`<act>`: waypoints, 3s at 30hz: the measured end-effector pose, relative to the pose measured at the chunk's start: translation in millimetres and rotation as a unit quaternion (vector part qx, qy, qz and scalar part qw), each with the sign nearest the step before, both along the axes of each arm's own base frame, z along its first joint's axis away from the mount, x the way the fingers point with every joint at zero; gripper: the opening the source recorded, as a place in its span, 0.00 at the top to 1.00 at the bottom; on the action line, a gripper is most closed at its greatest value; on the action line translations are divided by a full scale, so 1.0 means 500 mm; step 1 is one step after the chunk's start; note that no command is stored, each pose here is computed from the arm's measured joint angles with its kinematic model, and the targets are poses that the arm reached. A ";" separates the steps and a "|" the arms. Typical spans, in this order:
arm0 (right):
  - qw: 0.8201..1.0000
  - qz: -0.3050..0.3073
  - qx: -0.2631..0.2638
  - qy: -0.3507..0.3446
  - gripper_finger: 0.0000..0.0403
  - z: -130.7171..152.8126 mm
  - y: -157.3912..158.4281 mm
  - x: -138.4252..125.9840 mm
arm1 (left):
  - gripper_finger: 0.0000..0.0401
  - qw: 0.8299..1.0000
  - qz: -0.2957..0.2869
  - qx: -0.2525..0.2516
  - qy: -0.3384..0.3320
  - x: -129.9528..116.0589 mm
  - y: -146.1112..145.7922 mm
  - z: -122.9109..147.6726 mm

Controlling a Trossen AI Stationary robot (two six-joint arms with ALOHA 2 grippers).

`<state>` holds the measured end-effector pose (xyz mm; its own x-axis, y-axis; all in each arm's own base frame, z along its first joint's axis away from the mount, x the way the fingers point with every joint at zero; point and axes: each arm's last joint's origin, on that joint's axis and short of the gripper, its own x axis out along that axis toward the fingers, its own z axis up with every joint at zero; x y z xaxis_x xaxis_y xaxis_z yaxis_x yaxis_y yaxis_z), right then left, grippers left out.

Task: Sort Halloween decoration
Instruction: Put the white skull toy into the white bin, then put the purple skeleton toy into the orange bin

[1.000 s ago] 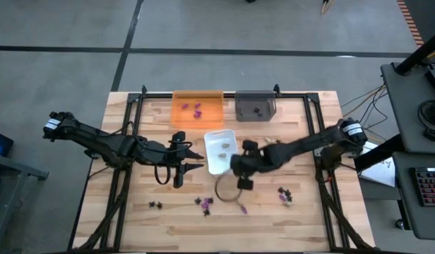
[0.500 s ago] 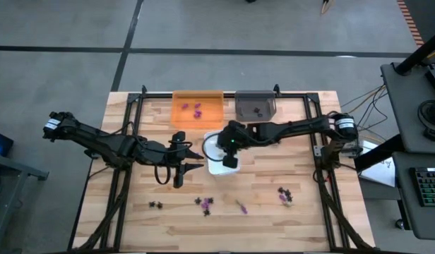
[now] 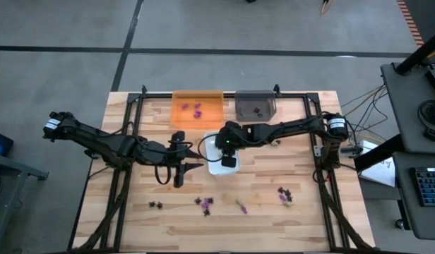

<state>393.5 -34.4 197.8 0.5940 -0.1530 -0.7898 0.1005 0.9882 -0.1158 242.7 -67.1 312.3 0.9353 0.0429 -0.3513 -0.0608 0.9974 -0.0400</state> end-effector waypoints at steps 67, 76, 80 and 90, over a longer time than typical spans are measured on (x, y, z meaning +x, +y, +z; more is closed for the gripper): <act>0.986 0.148 0.077 -0.032 0.80 0.136 0.320 -0.169 | 0.81 0.891 -0.109 0.152 0.413 0.031 0.126 -0.204; 0.986 0.147 0.076 -0.025 0.82 0.126 0.319 -0.172 | 0.81 0.853 -0.116 0.154 0.486 0.057 0.177 -0.280; 0.986 0.147 0.075 -0.024 0.82 0.123 0.318 -0.173 | 0.81 0.846 -0.120 0.158 0.494 0.060 0.193 -0.291; 0.986 0.147 0.075 -0.024 0.81 0.120 0.318 -0.173 | 0.77 0.854 -0.111 0.150 0.486 0.072 0.224 -0.308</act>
<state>306.9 124.5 257.6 0.6316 0.1482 -0.7610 -0.1912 0.9810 0.0323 278.6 44.7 158.0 0.2046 0.1263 -0.9707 0.2728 0.9450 0.1804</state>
